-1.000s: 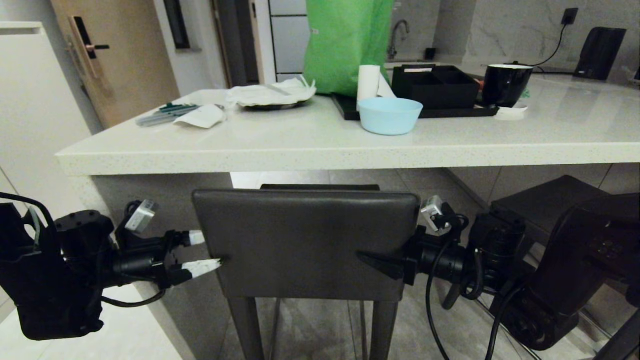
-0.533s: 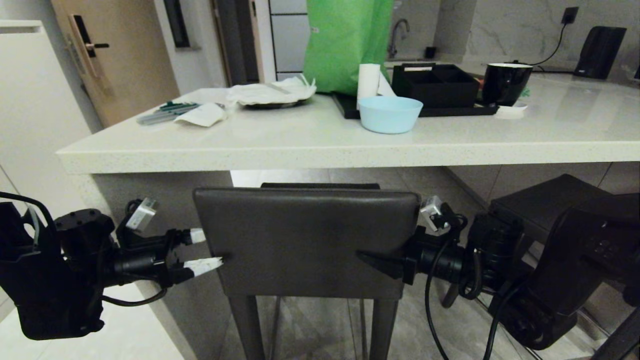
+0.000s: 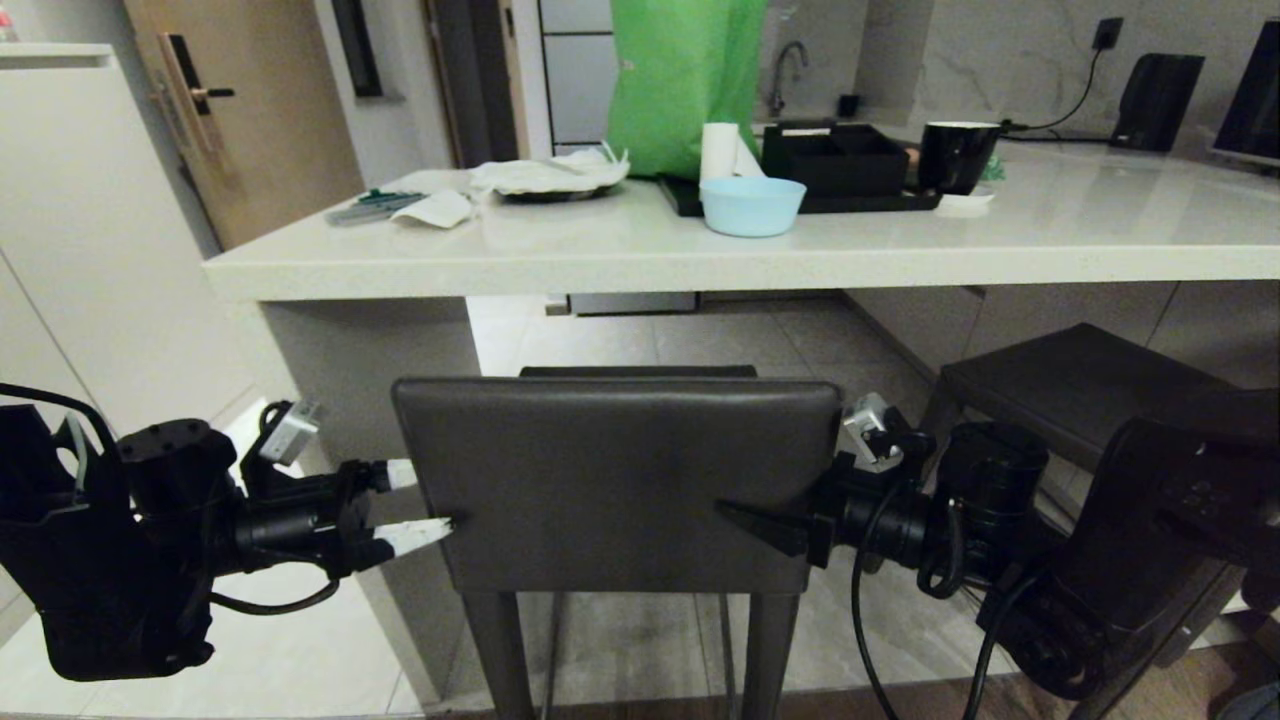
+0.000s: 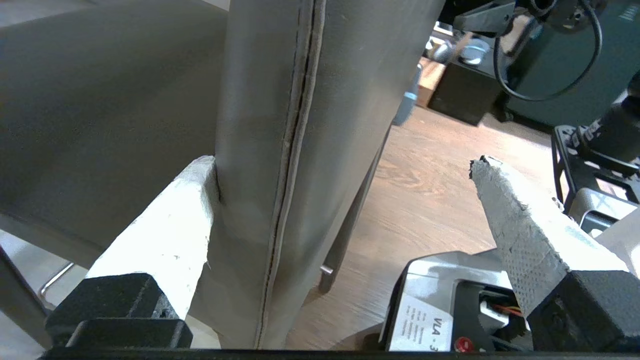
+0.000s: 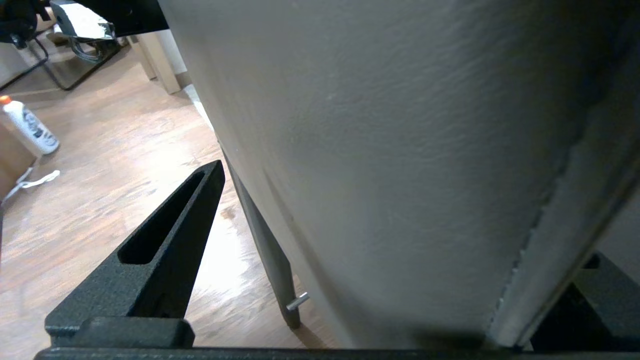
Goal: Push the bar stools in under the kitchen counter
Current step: Pull the gray chair out from under the dining table
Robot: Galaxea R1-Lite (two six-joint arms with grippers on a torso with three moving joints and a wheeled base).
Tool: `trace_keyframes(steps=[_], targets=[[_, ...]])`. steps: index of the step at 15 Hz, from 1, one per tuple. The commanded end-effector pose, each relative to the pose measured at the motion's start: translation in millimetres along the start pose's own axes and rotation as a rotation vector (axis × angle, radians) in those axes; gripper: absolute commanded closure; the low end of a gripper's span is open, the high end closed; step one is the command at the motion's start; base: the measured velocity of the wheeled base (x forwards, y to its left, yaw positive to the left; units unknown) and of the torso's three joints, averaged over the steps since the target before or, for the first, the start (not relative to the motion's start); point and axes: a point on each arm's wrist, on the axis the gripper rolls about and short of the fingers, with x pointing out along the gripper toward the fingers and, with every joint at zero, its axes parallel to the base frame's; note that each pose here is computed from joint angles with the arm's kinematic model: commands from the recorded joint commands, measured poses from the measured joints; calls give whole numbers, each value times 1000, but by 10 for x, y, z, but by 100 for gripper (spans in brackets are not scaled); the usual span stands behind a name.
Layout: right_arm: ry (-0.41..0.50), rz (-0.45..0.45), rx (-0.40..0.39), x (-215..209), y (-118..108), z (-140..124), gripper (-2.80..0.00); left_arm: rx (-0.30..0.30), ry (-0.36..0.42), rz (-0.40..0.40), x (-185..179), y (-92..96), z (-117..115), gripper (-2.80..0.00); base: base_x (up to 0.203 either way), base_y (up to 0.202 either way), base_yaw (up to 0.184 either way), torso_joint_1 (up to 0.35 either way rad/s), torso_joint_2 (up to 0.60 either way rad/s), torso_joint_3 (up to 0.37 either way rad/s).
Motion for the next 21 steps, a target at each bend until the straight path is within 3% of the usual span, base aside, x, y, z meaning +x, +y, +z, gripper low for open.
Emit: trace_keyframes(steps=[1,12,21], targets=[[-3,7,-1,1,4,-1,-280,8,-1,-11,-6,-49,27,-280,-191,0,-3,3,7,1],[-1,16,-2,-25,65,-8,-280,-37,8,5,-91,-248,-25,-280,-192,0,-3,2,2,3],[-2,21,-3,-20,81,-2,-280,-32,6,10,-104,-244,-13,-280,-195,0,-1,2,2,3]])
